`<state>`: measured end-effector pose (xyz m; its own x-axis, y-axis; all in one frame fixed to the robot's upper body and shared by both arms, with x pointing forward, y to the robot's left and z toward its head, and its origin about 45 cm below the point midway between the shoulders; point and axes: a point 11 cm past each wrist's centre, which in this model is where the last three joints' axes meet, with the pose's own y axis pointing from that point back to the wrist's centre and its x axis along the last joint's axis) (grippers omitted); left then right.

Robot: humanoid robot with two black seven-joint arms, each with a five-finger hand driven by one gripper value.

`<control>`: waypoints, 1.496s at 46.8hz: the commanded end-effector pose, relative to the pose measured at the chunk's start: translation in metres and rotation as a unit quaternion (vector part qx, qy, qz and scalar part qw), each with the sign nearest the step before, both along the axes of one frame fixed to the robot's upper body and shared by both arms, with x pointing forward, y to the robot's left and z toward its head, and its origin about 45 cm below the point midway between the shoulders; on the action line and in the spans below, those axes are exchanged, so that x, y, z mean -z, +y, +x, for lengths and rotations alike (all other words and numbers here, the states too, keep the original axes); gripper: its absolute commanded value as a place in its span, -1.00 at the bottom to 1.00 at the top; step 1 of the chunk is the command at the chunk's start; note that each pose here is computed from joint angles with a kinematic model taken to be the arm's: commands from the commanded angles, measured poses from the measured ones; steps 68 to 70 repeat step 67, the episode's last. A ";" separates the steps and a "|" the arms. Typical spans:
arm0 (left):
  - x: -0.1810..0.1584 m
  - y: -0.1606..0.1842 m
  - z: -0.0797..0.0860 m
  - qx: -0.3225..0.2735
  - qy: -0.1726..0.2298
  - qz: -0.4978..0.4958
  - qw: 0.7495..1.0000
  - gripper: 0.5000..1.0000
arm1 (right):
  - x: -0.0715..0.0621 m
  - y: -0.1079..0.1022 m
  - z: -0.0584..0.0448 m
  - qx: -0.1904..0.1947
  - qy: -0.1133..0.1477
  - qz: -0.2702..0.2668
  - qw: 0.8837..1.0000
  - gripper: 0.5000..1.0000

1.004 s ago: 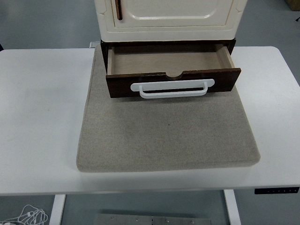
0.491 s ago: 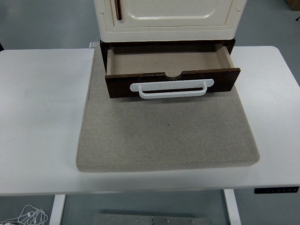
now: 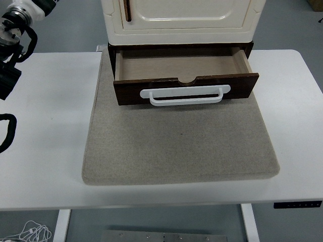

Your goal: Open the drawer under the combination cabinet

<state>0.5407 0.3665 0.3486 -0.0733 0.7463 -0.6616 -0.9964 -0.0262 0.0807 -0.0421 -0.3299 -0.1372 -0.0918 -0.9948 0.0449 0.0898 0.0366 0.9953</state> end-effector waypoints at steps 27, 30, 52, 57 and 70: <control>0.070 -0.017 -0.016 0.034 0.028 -0.041 0.998 1.00 | 0.000 0.000 -0.002 0.000 0.001 0.000 1.000 0.70; 0.072 -0.021 -0.017 0.036 0.029 -0.047 0.998 1.00 | 0.000 0.000 -0.003 0.000 0.002 0.000 1.000 0.70; 0.073 -0.049 -0.014 0.060 0.002 -0.099 0.993 1.00 | 0.000 0.001 -0.005 0.000 0.004 0.002 1.000 0.70; 0.070 -0.052 -0.013 0.068 -0.009 -0.106 0.992 1.00 | 0.000 0.001 -0.004 0.003 0.003 0.003 1.000 0.70; 0.065 -0.052 -0.013 0.070 -0.020 -0.106 0.992 1.00 | 0.000 0.001 -0.004 0.005 0.002 0.005 1.000 0.70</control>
